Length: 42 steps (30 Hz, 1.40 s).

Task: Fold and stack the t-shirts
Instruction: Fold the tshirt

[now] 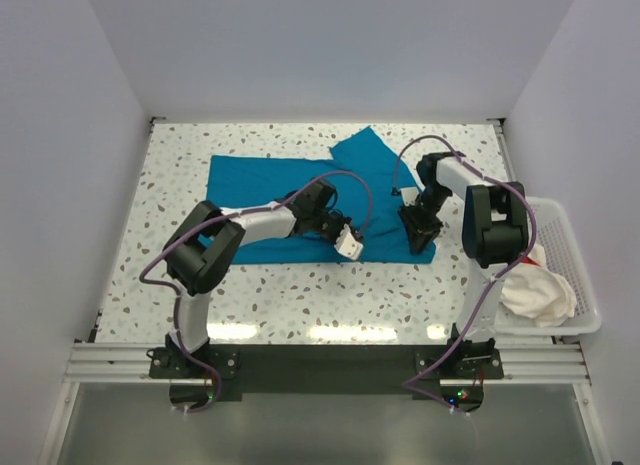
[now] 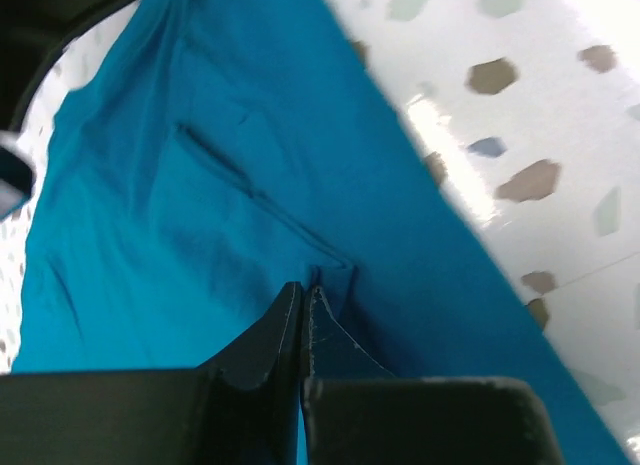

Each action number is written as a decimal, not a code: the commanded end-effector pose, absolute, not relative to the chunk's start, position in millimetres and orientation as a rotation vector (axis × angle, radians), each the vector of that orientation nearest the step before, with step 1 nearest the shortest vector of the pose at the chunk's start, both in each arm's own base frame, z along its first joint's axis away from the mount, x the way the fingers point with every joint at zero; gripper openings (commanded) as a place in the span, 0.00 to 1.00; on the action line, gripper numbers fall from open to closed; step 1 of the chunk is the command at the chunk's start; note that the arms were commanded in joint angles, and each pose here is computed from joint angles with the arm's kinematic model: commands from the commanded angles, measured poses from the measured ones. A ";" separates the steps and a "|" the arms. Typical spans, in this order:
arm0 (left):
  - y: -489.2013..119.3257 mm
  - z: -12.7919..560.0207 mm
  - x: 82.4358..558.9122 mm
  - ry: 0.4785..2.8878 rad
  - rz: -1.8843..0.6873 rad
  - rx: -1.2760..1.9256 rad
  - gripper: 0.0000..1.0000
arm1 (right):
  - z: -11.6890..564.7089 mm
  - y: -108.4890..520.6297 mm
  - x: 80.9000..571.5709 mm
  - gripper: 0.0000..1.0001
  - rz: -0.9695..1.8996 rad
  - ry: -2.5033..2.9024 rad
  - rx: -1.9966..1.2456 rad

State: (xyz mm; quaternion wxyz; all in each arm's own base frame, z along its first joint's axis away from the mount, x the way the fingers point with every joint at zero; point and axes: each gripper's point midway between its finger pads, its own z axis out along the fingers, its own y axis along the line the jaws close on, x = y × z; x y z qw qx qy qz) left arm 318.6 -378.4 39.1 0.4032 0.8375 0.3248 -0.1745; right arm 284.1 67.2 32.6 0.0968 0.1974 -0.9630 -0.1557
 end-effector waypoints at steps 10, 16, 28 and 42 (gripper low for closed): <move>-346.6 75.1 421.3 1.314 -0.532 1.644 0.07 | 28.5 52.3 282.2 0.27 -0.345 -2.867 0.609; -326.6 63.6 442.8 1.507 -0.538 1.512 0.29 | 26.1 46.7 280.8 0.26 -0.301 -2.859 0.614; -303.3 125.9 461.8 1.639 -0.753 1.119 0.44 | 35.6 25.4 299.5 0.25 -0.098 -2.955 0.678; -392.6 112.0 370.4 1.107 -0.658 1.675 0.57 | 64.6 62.5 298.0 0.38 -0.415 -3.023 0.691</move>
